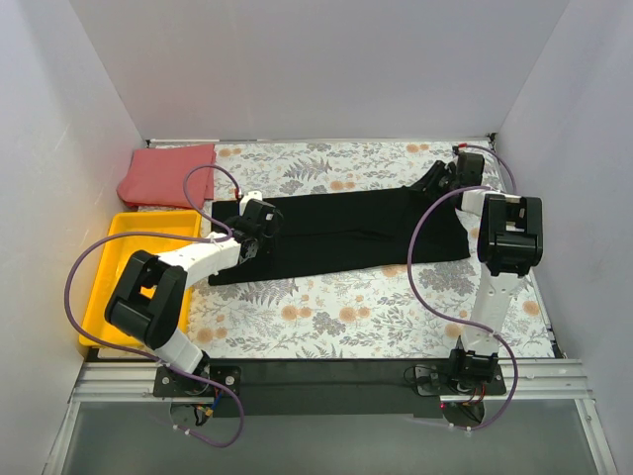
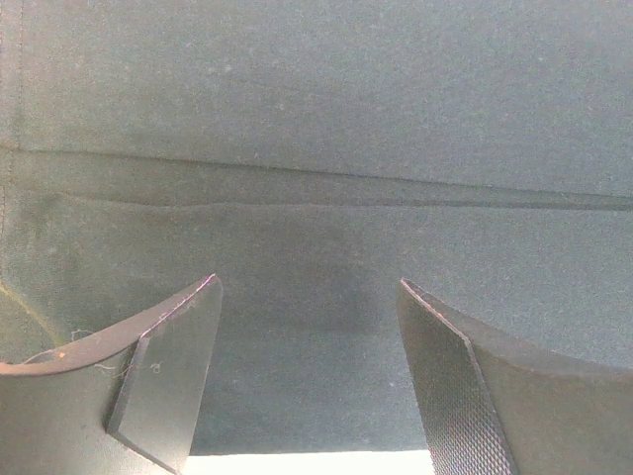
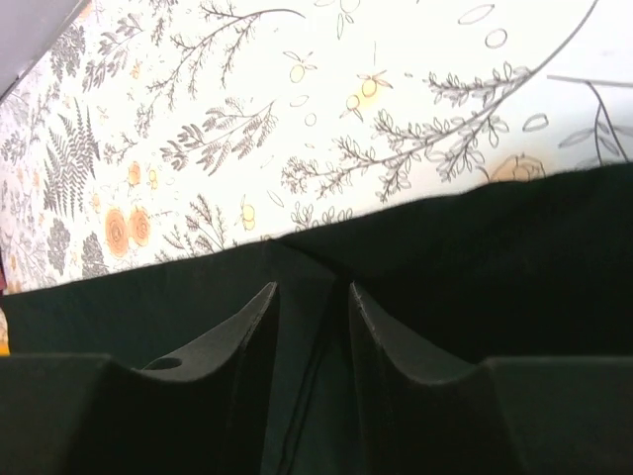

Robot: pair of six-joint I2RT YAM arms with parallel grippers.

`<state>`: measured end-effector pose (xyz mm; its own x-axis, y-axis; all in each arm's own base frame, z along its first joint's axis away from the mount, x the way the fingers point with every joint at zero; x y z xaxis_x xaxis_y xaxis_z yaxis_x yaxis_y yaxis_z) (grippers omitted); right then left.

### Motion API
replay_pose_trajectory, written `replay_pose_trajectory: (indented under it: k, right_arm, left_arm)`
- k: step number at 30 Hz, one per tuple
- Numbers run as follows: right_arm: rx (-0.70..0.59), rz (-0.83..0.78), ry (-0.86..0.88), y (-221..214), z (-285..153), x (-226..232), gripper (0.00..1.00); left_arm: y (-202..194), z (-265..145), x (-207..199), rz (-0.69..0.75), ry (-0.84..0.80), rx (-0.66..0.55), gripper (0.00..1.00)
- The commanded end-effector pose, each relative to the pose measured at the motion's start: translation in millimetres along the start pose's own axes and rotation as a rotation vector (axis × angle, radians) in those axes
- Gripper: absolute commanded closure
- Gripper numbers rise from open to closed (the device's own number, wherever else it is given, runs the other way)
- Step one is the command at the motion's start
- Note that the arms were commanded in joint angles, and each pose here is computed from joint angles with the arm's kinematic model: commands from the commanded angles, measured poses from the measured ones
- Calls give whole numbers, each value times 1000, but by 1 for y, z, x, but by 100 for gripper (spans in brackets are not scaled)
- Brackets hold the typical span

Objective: Fold and stack the t-shirts
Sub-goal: Fold the tshirt

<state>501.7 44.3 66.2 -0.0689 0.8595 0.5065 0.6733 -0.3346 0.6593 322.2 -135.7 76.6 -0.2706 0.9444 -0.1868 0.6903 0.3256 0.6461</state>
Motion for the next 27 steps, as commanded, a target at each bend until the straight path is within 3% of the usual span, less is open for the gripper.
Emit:
replay_pose_trajectory:
  k: [1, 10, 13, 20, 27]
  right_arm:
    - [-64, -15, 44, 24, 6, 6, 59]
    - [-51, 1, 50, 19, 13, 2, 65]
    - [-56, -11, 48, 21, 10, 3, 72]
    - [-89, -51, 58, 32, -5, 14, 99]
    - [-124, -76, 30, 38, -26, 21, 99]
  left_arm:
    - [15, -3, -6, -7, -9, -45, 30]
    - [14, -2, -6, -5, -9, -42, 30]
    - [15, -3, -7, -6, -10, -45, 30]
    - [17, -4, -6, -10, -6, -53, 30]
    - [18, -5, -7, -13, -11, -55, 30]
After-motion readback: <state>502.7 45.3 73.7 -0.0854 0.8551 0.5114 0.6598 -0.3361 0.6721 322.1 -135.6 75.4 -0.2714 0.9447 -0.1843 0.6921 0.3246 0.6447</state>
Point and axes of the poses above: each gripper's point midway between its finger pads, its own z axis out along the fingers, its own x axis along the line the jaws close on, y = z × x, the point moved 4 cm from there along -z, back along the fingers, and after that the axes turned 12 degrees about -z, right-handed, at the moved point
